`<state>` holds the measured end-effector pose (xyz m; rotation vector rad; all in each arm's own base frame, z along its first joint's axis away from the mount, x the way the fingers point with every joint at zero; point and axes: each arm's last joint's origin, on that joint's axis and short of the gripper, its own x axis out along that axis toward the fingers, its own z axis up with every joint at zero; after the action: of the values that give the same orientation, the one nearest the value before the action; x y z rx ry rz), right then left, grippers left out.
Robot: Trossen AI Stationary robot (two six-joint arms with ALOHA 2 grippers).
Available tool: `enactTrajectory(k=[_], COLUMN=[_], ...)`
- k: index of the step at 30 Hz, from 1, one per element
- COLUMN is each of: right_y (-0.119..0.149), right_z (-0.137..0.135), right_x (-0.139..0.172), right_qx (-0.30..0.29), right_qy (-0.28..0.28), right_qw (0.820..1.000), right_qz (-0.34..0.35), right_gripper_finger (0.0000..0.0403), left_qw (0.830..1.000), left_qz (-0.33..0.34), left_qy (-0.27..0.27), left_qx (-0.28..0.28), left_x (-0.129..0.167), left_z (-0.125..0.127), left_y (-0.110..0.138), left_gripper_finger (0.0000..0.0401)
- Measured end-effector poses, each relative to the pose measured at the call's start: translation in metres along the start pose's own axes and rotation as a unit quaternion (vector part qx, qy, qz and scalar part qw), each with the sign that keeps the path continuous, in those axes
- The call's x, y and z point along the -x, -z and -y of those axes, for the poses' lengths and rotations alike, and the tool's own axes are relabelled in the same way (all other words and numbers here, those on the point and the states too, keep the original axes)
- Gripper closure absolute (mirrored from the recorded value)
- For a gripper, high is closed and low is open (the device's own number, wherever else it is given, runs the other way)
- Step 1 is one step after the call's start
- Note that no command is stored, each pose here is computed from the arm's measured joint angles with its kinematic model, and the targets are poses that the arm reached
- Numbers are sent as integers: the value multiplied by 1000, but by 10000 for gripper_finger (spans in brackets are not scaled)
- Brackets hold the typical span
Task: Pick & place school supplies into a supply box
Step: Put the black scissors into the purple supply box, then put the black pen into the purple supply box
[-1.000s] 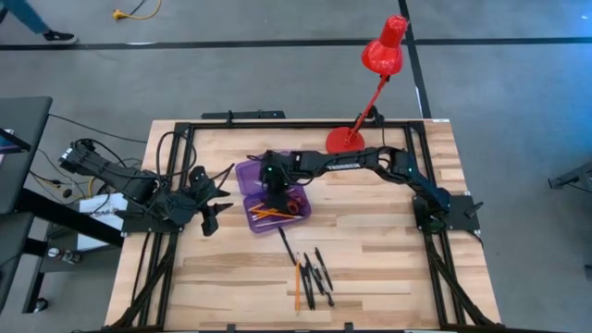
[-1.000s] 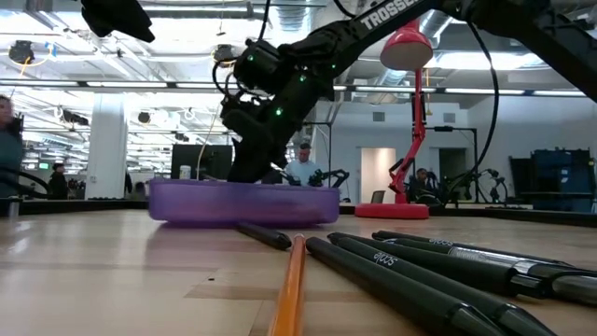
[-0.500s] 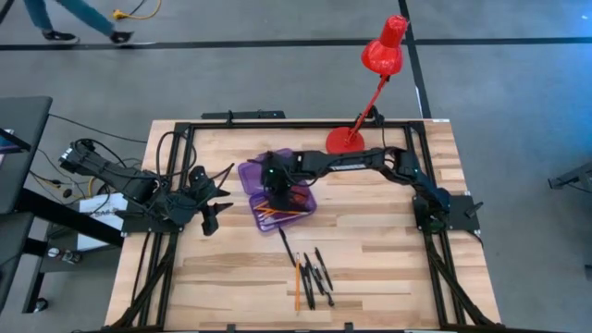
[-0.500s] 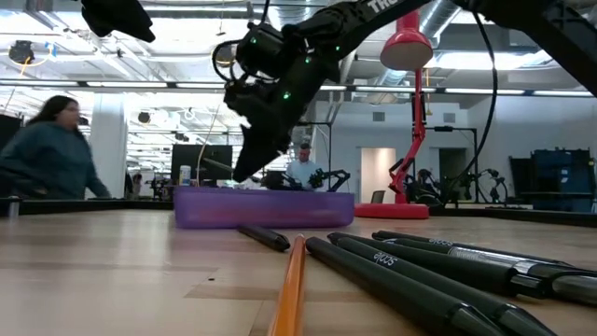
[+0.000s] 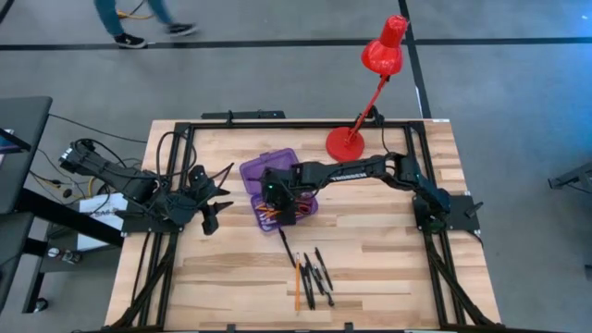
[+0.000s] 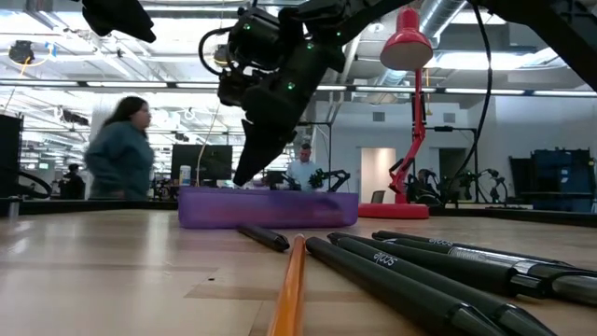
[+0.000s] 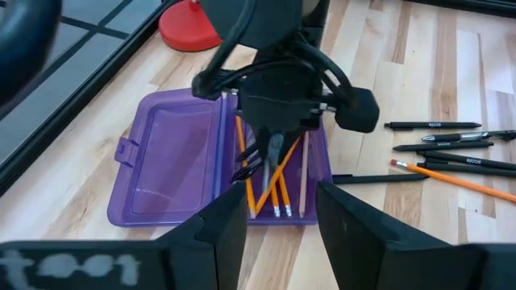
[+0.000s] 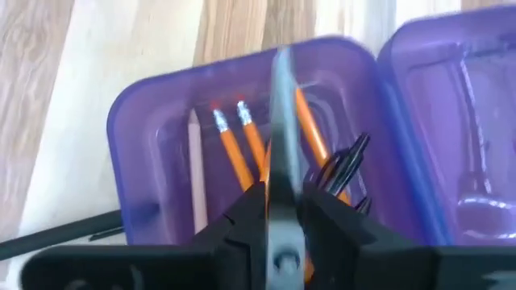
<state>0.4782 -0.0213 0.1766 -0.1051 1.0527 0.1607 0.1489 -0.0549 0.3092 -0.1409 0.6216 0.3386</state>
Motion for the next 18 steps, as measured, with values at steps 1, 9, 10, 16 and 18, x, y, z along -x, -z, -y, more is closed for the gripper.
enactTrajectory(k=[1,9,10,16,18], right_y=[1,2,2,-9,-9], right_z=[0,0,0,-6,-11], right_x=[0,4,9,63,81], right_qx=[-5,-42,-44,-45,-49], right_qy=[-2,-13,-13,20,26], right_qw=[1000,999,999,999,998], right_qz=[-3,-12,-11,11,11], right_gripper_finger=[316,241,231,201,199], left_qw=[1000,1000,1000,1000,1000], left_qz=[0,0,-1,-1,0], left_qy=[0,0,0,3,5], left_qx=[-1,-3,-4,-14,-17], left_x=[0,0,0,0,0], left_z=[0,0,0,0,1], left_y=[0,0,0,0,0], left_gripper_finger=[264,264,264,264,264])
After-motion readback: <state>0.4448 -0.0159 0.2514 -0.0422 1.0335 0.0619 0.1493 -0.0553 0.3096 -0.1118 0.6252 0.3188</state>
